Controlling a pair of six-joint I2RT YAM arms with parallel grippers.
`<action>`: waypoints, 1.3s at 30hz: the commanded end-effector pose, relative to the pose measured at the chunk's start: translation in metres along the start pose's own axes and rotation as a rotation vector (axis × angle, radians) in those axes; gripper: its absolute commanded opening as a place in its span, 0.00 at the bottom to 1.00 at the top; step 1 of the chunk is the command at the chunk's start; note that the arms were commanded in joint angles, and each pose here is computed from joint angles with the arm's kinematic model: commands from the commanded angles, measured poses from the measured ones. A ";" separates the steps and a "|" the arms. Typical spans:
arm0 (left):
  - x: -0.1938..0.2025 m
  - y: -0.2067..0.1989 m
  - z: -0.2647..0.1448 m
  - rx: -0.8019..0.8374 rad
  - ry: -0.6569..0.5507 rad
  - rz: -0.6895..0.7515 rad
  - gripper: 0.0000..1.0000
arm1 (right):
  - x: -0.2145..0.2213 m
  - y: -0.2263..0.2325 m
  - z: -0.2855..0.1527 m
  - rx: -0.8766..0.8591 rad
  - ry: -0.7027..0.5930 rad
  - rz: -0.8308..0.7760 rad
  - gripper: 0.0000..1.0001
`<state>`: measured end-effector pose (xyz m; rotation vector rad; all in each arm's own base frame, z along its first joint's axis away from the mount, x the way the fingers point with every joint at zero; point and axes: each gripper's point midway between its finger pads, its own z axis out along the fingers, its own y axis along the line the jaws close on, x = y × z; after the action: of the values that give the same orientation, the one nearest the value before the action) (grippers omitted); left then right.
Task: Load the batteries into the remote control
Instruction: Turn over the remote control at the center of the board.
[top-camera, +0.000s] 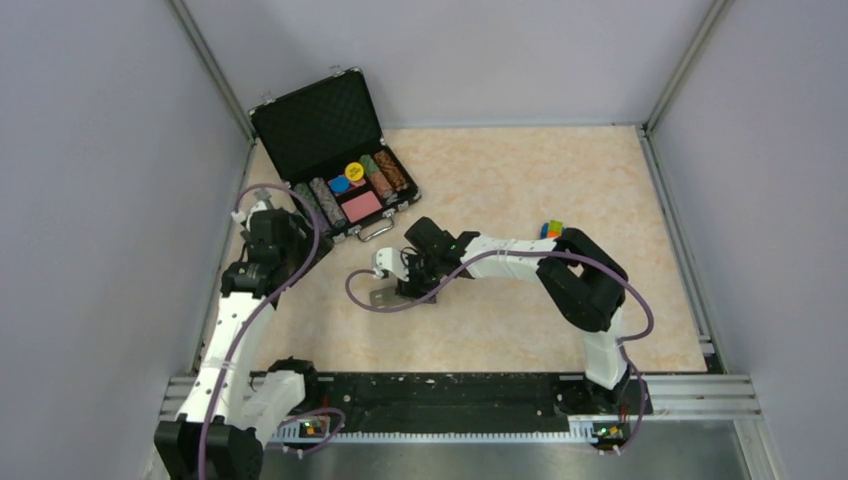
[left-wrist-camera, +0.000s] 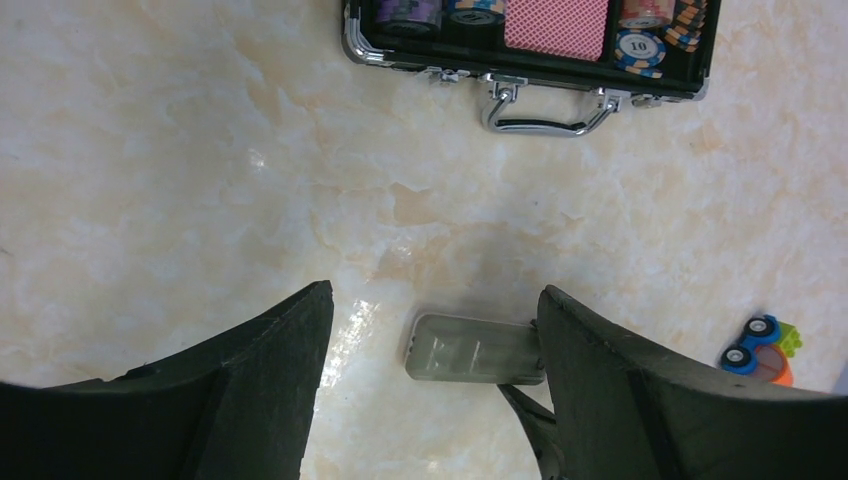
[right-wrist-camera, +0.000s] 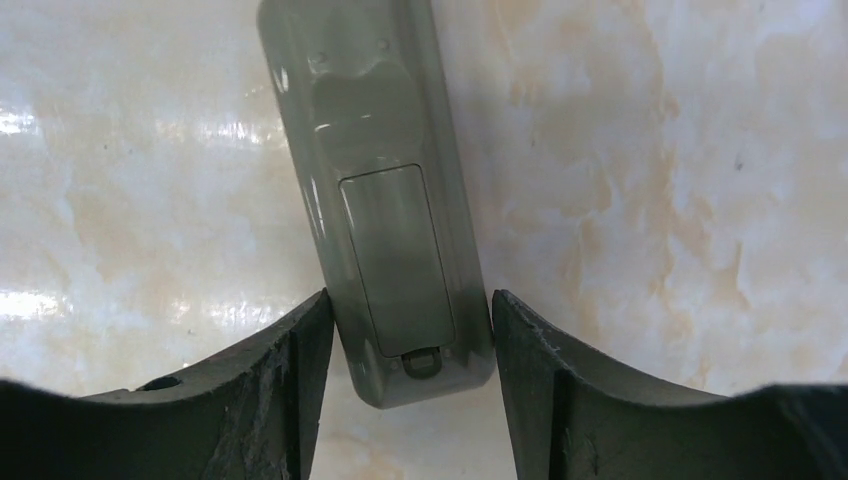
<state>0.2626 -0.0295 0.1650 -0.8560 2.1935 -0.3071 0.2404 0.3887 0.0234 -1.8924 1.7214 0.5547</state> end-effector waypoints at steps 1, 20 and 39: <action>-0.023 -0.033 -0.007 0.147 -0.013 0.005 0.79 | -0.007 -0.008 0.011 -0.038 0.002 -0.061 0.56; -0.025 -0.030 0.001 0.189 0.046 0.017 0.79 | 0.035 0.032 0.030 -0.226 0.152 0.019 0.46; -0.064 -0.004 -0.069 0.183 -0.368 -0.079 0.78 | -0.087 0.017 -0.064 -0.193 -0.421 0.312 0.14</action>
<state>0.2541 -0.0190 0.2400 -0.7272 1.8998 -0.4573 0.1945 0.3897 0.0375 -1.7272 1.9184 1.0167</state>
